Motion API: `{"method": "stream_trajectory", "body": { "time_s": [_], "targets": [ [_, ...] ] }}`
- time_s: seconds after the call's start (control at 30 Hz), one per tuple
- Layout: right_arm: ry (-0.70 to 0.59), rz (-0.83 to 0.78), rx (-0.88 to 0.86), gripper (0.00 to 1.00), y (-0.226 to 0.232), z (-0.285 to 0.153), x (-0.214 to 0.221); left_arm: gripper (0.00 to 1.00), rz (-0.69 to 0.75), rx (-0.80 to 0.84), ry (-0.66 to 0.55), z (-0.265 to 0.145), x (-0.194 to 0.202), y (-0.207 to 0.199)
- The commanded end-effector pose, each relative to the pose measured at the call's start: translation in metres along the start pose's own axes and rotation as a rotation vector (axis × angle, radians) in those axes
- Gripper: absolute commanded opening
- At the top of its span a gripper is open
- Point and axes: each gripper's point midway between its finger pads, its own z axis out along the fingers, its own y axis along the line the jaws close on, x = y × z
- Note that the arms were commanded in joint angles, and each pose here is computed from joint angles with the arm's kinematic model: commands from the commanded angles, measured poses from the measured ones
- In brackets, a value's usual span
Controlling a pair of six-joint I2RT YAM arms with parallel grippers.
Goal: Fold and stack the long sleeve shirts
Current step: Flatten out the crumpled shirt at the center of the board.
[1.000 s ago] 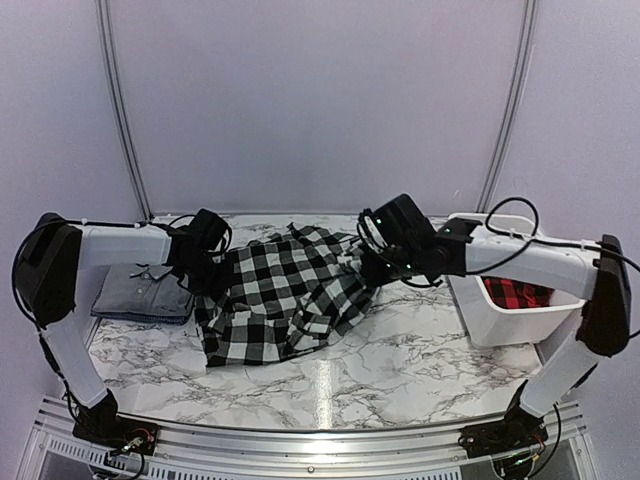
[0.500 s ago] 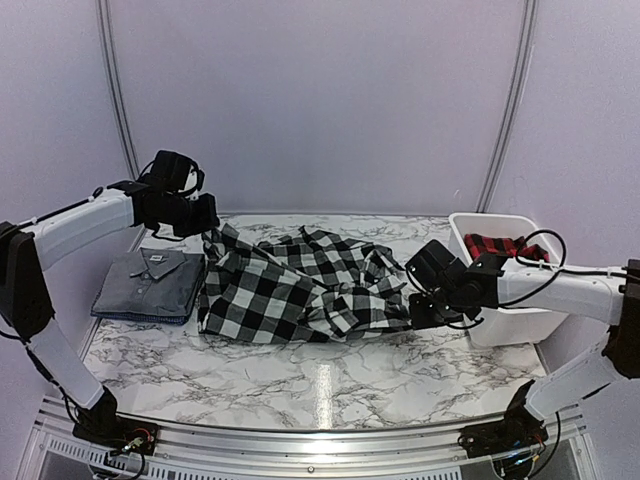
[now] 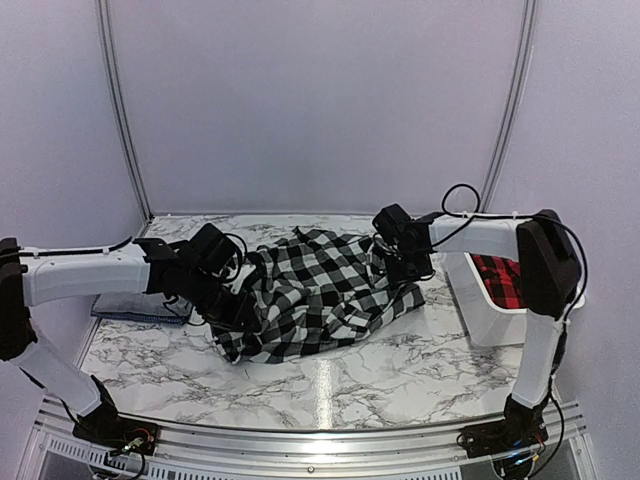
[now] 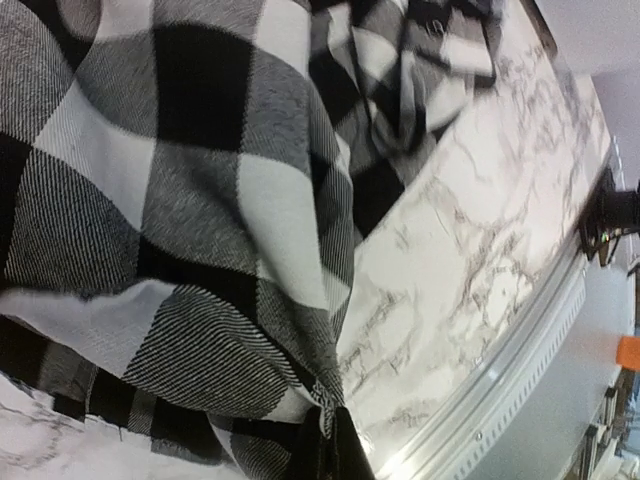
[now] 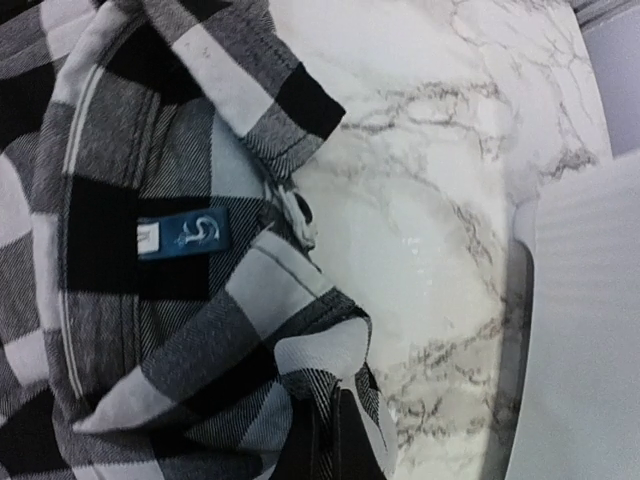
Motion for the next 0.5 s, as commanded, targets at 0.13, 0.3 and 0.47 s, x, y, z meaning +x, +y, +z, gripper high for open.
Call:
{"method": "stream_trajectory", "body": {
  "time_s": [0.13,0.3,0.47],
  "targets": [
    [-0.120,0.021,0.006,0.00,-0.019,0.046,-0.114,0.00,0.161,0.284,0.135,-0.029,0.063,-0.088],
    [-0.179,0.003,-0.012,0.00,-0.014,0.048,-0.157,0.03,0.266,0.372,0.114,-0.050,0.072,-0.126],
    [-0.175,0.007,-0.019,0.15,-0.020,0.037,-0.160,0.31,0.223,0.217,0.107,-0.031,0.066,-0.098]
  ]
}}
